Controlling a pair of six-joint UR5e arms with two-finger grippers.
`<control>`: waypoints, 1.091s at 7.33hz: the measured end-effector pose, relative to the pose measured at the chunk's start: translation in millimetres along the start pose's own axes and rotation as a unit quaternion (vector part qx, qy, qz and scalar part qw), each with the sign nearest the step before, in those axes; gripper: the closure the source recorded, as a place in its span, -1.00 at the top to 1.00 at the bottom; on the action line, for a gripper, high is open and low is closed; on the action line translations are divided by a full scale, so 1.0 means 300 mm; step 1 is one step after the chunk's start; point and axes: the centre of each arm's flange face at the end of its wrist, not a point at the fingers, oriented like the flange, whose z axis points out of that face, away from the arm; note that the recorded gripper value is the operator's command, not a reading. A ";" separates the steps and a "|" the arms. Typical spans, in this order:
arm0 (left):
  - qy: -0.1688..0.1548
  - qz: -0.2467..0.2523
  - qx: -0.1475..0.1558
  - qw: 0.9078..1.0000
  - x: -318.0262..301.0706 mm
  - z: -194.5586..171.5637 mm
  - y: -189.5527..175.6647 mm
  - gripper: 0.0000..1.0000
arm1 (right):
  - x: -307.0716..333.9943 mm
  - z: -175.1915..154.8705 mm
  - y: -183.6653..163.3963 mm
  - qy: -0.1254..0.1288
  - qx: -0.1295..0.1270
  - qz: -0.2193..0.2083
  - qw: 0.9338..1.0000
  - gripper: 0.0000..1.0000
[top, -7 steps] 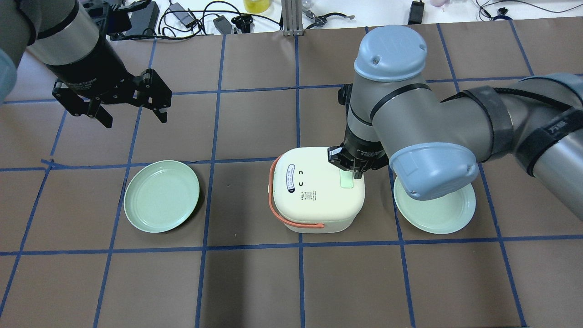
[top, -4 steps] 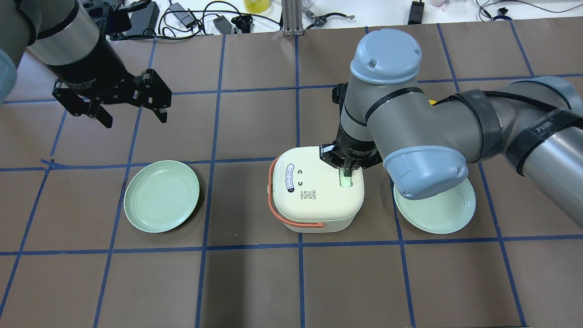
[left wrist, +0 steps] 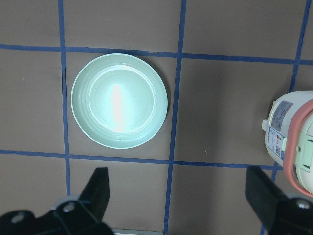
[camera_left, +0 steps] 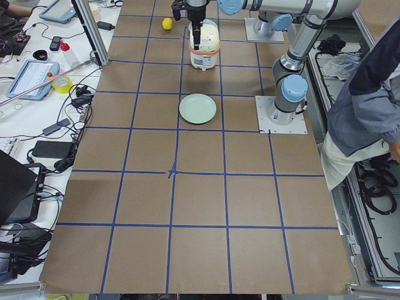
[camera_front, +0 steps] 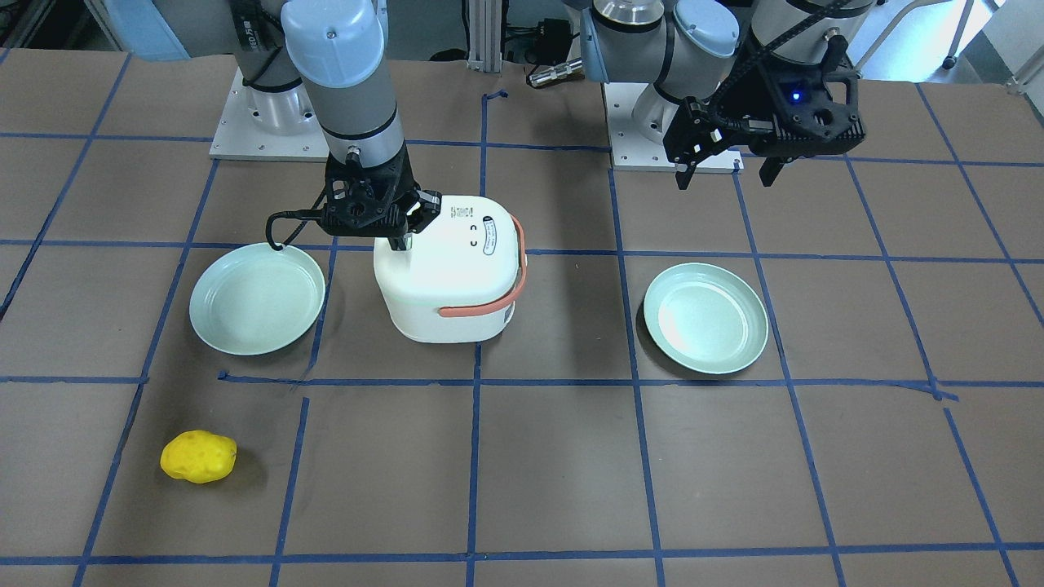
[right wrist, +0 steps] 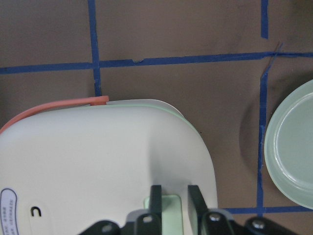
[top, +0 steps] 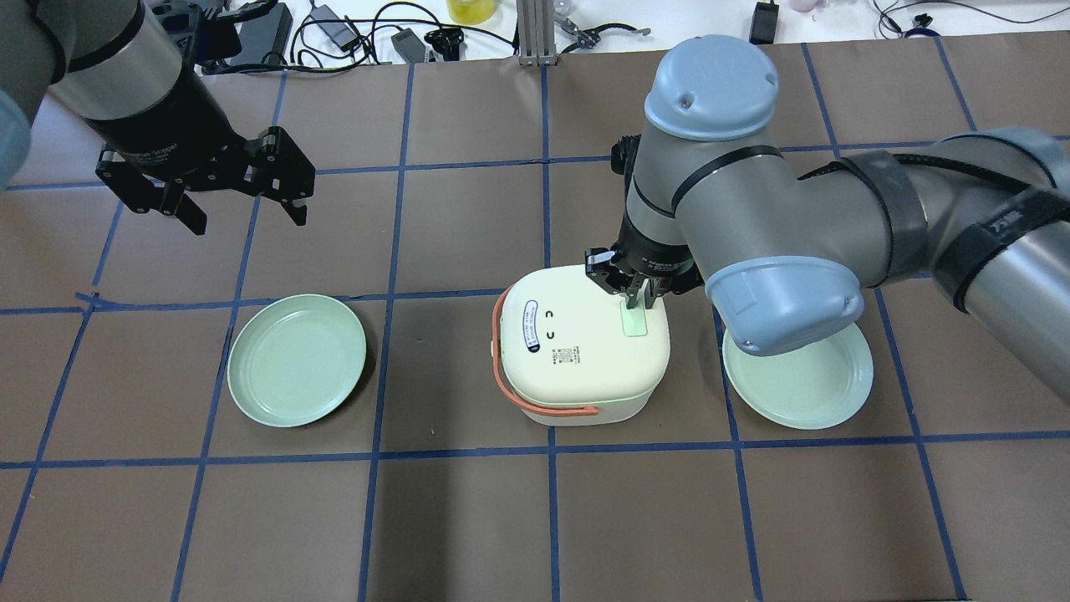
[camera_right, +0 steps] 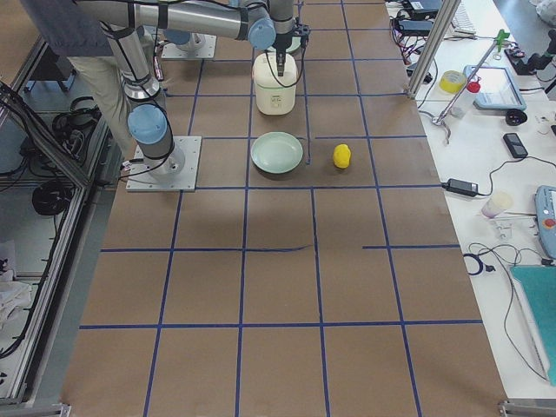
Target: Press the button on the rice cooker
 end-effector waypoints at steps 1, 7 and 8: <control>0.000 0.000 0.000 1.000 0.000 0.000 0.000 1.00 | 0.015 -0.061 -0.028 0.012 0.004 0.001 1.000 1.00; 0.000 0.000 0.000 1.000 0.000 0.000 0.000 1.00 | 0.366 -0.452 -0.259 0.031 0.034 -0.018 0.999 1.00; 0.000 0.000 0.000 1.000 0.000 0.000 0.000 1.00 | 0.390 -0.466 -0.269 0.032 0.040 -0.018 0.999 1.00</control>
